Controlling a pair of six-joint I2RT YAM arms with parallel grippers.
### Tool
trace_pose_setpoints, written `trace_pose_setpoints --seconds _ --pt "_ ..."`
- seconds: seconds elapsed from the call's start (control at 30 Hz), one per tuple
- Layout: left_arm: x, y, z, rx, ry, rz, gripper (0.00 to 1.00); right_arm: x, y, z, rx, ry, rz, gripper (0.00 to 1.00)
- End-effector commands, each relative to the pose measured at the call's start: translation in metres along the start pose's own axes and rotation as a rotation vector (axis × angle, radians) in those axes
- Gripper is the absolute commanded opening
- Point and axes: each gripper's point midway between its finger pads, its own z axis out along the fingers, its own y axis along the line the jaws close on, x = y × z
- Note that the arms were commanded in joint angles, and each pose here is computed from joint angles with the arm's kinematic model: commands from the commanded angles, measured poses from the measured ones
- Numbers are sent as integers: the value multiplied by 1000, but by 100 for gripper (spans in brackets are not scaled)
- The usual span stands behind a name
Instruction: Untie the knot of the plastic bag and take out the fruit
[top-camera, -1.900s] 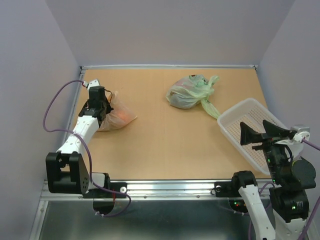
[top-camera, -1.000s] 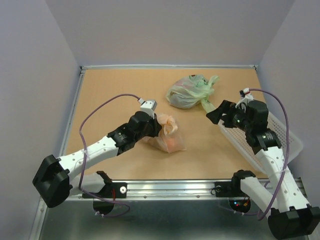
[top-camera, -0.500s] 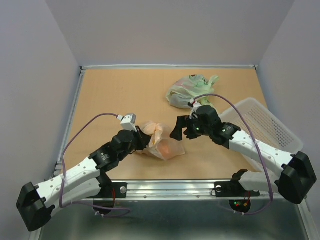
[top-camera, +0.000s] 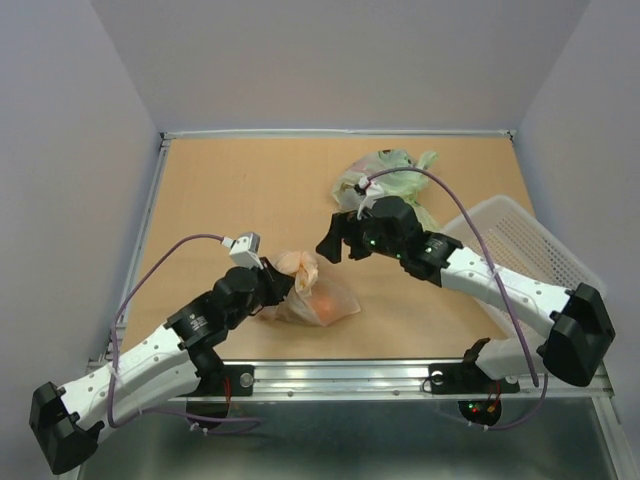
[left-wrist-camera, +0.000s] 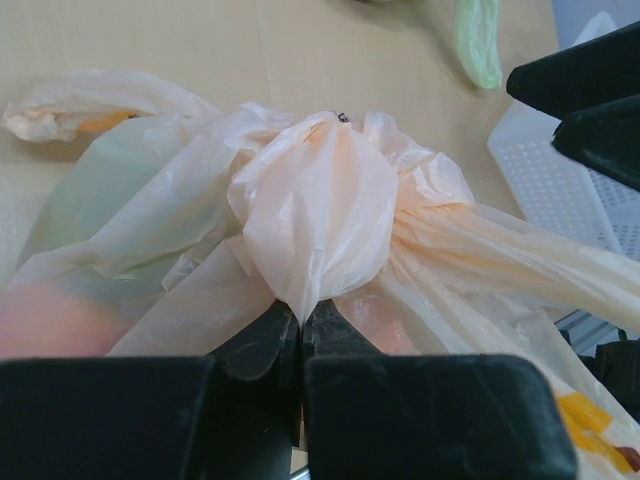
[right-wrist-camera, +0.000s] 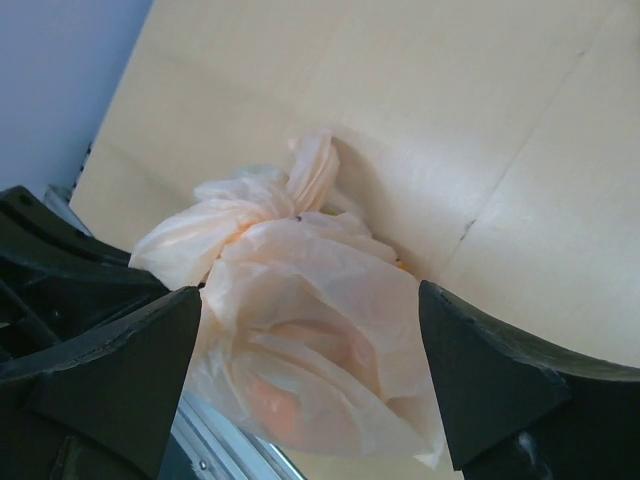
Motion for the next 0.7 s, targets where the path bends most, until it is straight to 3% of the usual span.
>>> trace_pose_setpoints --seconds 0.0,0.2,0.27,0.37,0.4,0.43,0.5,0.57,0.63,0.67 --pt "4 3 4 -11 3 8 11 -3 30 18 -67 -31 -29 93" --pt "1 6 4 -32 -6 -1 11 56 28 39 -38 80 -68 93" --pt "1 11 3 -54 -13 -10 11 84 18 38 -12 128 -83 88" --pt "1 15 0 -74 -15 -22 12 112 0 32 43 161 -108 67" --pt "0 14 -1 -74 -11 -23 13 109 -1 31 44 133 -122 52" --pt "0 13 -3 -69 -9 -24 15 113 -2 30 46 131 -132 45" --pt "-4 9 -7 -54 -16 -29 22 118 -9 27 63 130 -150 28" --pt "-11 2 -13 -34 -22 -31 31 115 -7 26 59 116 -171 4" --pt "-17 -4 -18 -22 -24 -36 42 111 -5 25 56 103 -187 0" --pt "-19 -7 -21 -16 -26 -38 52 109 -3 25 54 94 -197 0"
